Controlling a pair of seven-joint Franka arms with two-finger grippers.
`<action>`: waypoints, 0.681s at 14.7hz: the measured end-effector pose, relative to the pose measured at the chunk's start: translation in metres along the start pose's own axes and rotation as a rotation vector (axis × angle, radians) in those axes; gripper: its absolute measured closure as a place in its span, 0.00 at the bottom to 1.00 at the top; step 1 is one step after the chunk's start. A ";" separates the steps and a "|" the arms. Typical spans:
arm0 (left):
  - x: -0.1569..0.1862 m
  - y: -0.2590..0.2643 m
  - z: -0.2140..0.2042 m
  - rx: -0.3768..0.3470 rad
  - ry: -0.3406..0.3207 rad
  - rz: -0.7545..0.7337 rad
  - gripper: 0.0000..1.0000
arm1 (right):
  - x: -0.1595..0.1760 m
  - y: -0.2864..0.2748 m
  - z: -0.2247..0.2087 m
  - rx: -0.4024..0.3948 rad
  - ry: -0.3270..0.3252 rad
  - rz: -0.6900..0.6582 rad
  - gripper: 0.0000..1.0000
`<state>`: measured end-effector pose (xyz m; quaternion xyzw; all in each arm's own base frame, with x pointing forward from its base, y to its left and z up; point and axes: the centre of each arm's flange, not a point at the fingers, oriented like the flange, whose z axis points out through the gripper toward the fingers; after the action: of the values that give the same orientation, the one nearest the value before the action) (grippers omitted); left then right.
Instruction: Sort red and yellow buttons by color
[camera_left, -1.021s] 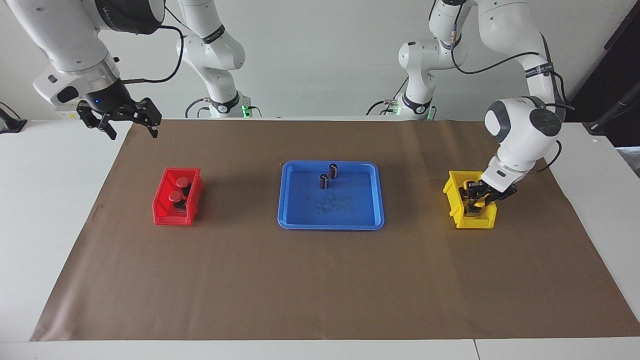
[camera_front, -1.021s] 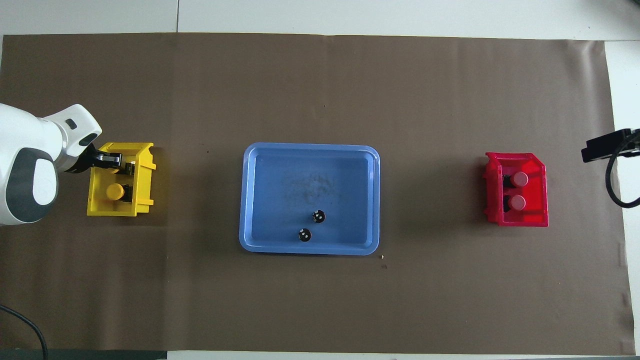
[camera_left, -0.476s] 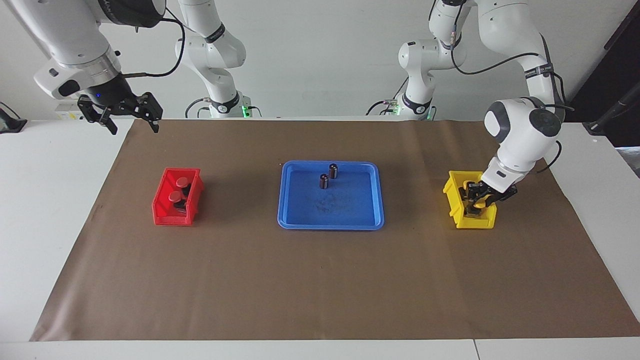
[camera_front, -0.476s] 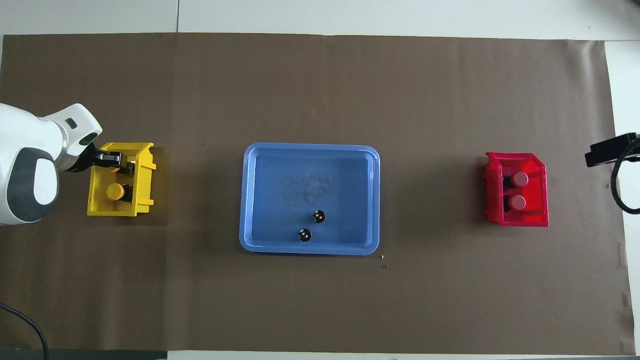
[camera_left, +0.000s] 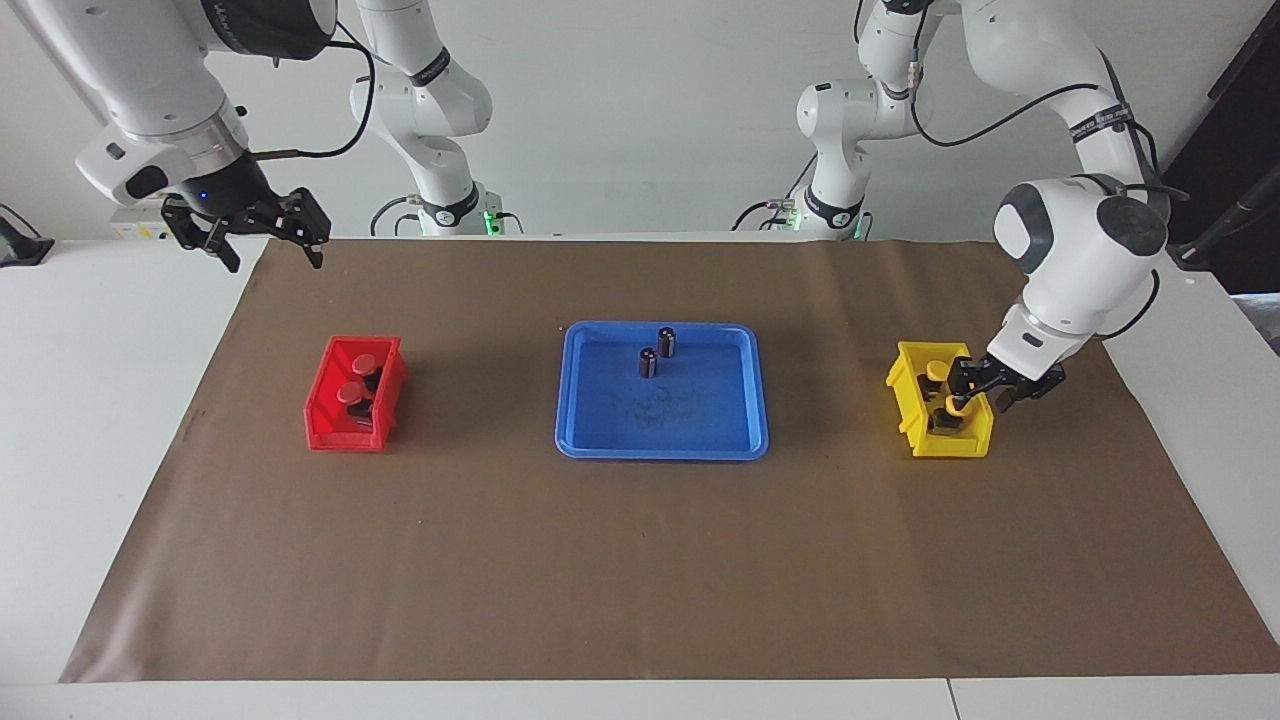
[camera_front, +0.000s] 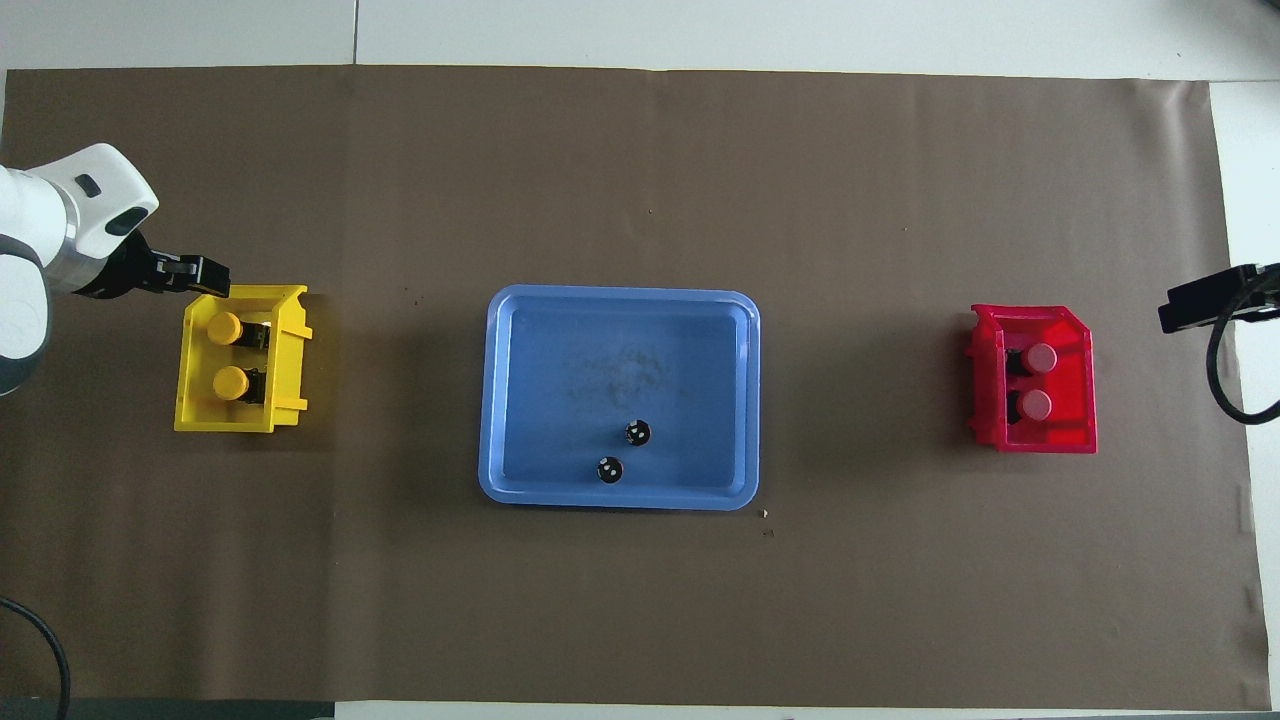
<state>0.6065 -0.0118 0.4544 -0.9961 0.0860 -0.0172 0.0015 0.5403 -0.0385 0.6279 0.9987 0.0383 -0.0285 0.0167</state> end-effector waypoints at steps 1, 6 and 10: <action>0.005 0.001 -0.019 -0.004 -0.002 0.002 0.05 | 0.000 -0.001 0.000 0.000 0.000 -0.001 0.00; 0.005 0.013 -0.117 -0.071 -0.043 0.006 0.00 | 0.000 0.000 0.000 0.000 0.000 0.001 0.00; -0.009 0.019 -0.161 -0.077 -0.072 0.020 0.00 | 0.000 0.000 0.000 0.000 0.000 0.001 0.00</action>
<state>0.5893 -0.0286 0.6152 -0.9945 0.0966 0.0221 -0.0334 0.5402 -0.0388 0.6280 0.9987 0.0380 -0.0285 0.0166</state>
